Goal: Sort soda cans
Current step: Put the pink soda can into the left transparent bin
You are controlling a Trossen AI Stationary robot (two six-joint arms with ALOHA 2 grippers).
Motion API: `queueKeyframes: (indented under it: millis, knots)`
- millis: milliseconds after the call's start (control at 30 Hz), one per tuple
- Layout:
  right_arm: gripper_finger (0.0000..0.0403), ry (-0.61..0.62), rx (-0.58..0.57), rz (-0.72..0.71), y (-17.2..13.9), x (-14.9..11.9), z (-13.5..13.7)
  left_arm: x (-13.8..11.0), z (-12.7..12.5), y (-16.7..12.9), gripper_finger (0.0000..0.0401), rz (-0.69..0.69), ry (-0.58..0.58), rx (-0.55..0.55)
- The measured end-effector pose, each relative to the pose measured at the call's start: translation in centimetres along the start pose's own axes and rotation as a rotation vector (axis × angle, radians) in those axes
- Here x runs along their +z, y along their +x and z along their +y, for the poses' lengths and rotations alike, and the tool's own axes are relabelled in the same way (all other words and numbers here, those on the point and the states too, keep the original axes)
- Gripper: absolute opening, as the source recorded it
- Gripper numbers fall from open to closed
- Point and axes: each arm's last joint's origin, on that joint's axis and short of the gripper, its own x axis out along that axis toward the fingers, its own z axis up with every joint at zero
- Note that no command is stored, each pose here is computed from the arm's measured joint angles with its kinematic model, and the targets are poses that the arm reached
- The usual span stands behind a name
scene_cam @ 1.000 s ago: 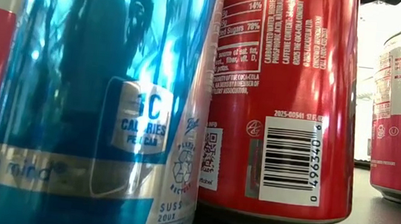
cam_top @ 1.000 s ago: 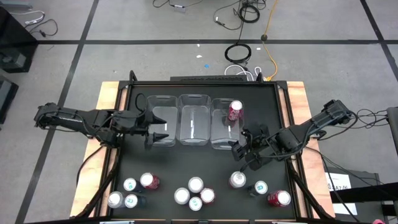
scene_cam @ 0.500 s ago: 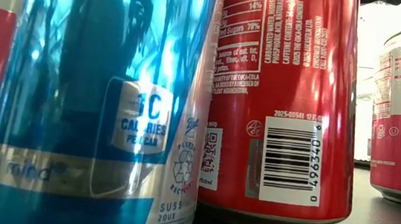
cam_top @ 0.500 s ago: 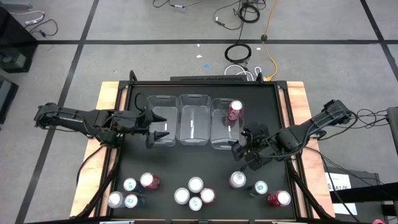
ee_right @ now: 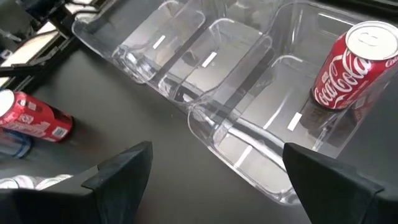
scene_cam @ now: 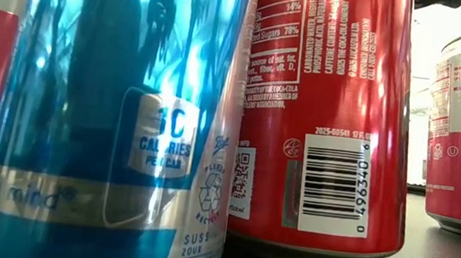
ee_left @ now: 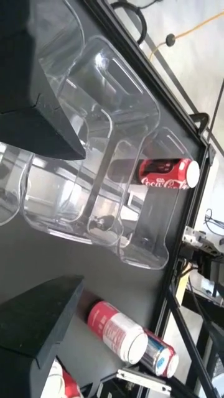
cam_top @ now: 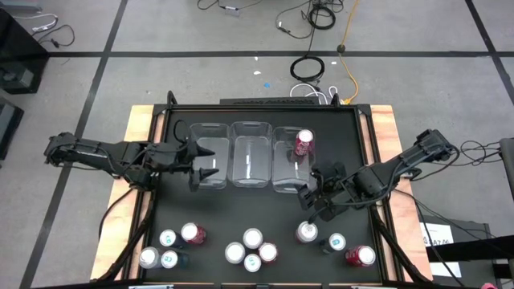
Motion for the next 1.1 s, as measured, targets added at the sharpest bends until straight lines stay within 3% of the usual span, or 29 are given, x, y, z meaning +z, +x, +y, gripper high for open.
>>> queueKeyframes:
  millis: [233,500,667,867,1100]
  knots:
    - [0.0353,0.058,0.001,0.001,0.0,0.0,0.0,0.0,0.0,0.0,0.0332,0.004,0.029,-0.012]
    - [0.0352,0.055,0.001,0.001,0.0,0.0,0.0,0.1,-0.1,0.0,0.0396,-0.004,0.022,-0.022]
    - [0.0352,0.033,0.005,0.019,0.0,-0.1,0.0,0.1,-0.1,0.0,0.0387,-0.001,0.014,-0.024]
    - [0.0352,-0.005,0.007,0.039,0.0,-0.2,0.0,0.5,-0.3,0.0,0.0386,-0.036,-0.110,-0.056]
    - [0.0352,-0.025,0.021,0.162,-0.3,-0.8,0.0,0.9,-2.8,0.2,0.0386,0.001,-0.041,-0.159]
